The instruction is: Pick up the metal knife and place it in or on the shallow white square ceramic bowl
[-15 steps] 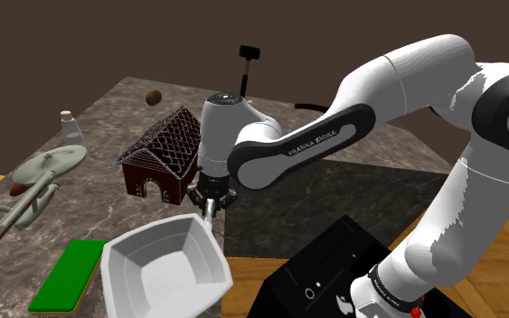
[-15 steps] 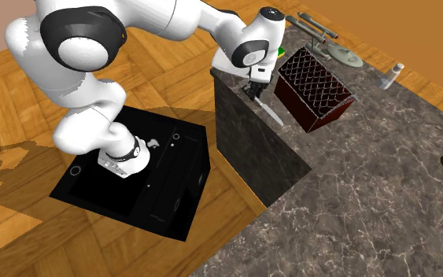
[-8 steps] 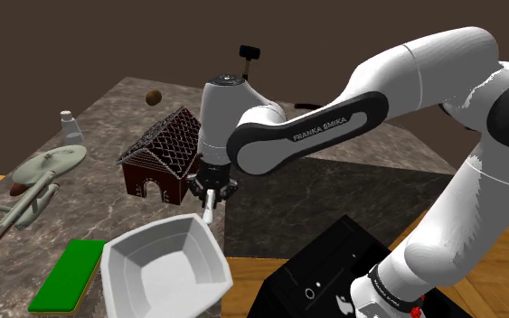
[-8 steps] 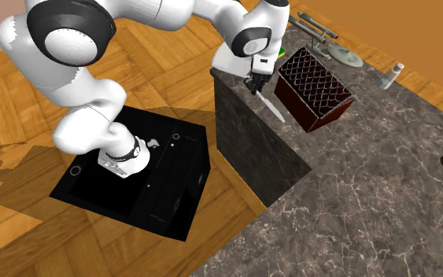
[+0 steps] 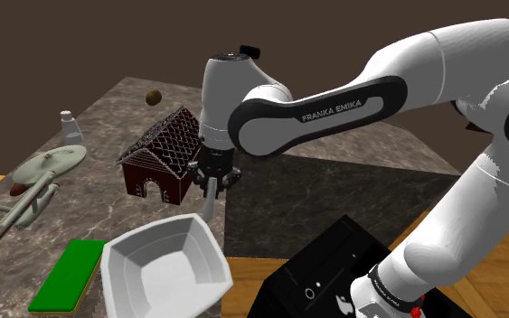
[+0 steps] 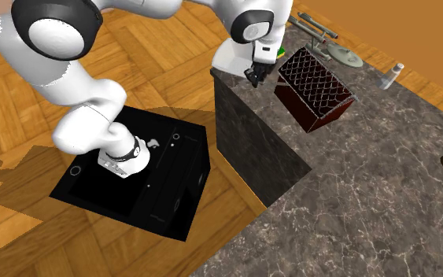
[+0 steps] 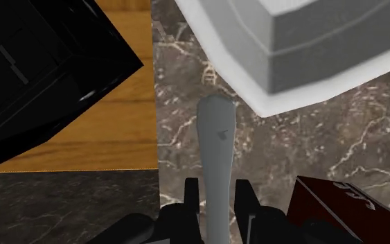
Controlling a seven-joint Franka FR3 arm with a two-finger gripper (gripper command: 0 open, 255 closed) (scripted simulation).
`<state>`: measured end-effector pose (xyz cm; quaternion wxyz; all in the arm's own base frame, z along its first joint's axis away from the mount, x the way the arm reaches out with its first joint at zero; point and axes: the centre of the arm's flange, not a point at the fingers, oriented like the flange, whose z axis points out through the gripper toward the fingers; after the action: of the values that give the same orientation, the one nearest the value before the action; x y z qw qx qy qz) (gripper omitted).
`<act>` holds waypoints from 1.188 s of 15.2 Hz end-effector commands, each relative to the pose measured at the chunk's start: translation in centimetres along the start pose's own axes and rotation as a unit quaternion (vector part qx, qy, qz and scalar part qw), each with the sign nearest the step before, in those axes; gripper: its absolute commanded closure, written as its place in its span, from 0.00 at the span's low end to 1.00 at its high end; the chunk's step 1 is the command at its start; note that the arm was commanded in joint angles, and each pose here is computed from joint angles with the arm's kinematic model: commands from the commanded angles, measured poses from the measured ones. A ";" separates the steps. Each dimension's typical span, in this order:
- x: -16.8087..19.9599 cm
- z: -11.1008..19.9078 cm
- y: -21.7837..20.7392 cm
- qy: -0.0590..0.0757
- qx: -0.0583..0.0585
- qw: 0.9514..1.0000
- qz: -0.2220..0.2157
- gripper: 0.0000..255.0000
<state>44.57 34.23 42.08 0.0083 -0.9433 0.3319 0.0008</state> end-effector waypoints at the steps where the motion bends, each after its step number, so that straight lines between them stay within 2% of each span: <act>1: 0.1 -1.1 0.0 0.000 0.000 1.000 0.000 1.00; 8: 0.0 -4.4 -0.1 0.000 0.000 1.000 0.000 1.00; 18: -12.7 -4.9 -3.5 0.000 0.000 1.000 0.000 1.00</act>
<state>37.50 43.80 46.93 0.0086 -0.9437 0.3306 0.0009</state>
